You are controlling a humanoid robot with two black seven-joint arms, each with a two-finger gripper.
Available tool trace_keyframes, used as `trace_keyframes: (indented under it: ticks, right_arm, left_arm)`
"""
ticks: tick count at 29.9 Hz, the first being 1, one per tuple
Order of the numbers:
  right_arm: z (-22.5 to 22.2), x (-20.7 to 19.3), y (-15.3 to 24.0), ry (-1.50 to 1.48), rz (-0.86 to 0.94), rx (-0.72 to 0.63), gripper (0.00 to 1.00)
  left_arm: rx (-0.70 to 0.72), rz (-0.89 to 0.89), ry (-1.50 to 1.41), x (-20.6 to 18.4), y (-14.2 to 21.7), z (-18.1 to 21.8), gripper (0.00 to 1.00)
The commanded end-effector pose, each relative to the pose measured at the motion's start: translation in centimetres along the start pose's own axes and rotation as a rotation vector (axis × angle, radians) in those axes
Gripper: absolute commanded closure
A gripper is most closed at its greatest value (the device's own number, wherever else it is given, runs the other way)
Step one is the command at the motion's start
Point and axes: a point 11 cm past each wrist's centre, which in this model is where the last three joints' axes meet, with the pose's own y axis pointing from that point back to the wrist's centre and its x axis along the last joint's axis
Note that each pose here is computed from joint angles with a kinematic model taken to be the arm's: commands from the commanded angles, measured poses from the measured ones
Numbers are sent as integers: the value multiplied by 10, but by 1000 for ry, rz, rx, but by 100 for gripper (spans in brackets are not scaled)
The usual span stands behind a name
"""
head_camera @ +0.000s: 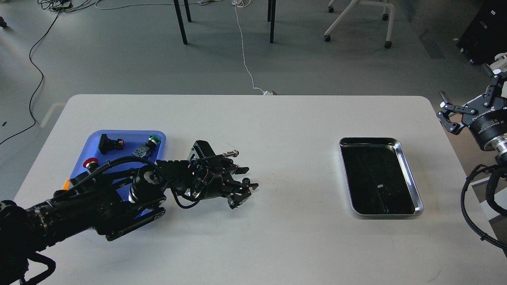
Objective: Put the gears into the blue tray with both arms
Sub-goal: 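Grasp the black piece with the left gripper, then carry the black piece into the blue tray and release it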
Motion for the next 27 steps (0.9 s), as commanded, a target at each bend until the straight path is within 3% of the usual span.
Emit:
trace_keyframes:
  ticks: [1, 6, 12, 21, 27]
  right_arm:
    - [-2, -1, -1, -4, -2, 7, 2]
    - [-2, -1, -1, -4, -1, 10, 2]
    - [-2, -1, -1, -4, -1, 10, 2]
    - [-6, -1, -2, -7, -2, 25, 2]
    - [-6, -2, -3, -8, -6, 24, 2]
  left_arm:
    - [8, -7, 9, -4, -1, -1, 47]
    - [8, -4, 11, -3, -2, -2, 48]
    - [12, -4, 14, -4, -5, -2, 60]
    - [13, -8, 13, -7, -2, -5, 90]
    - [32, 15, 11, -4, 3, -13, 91]
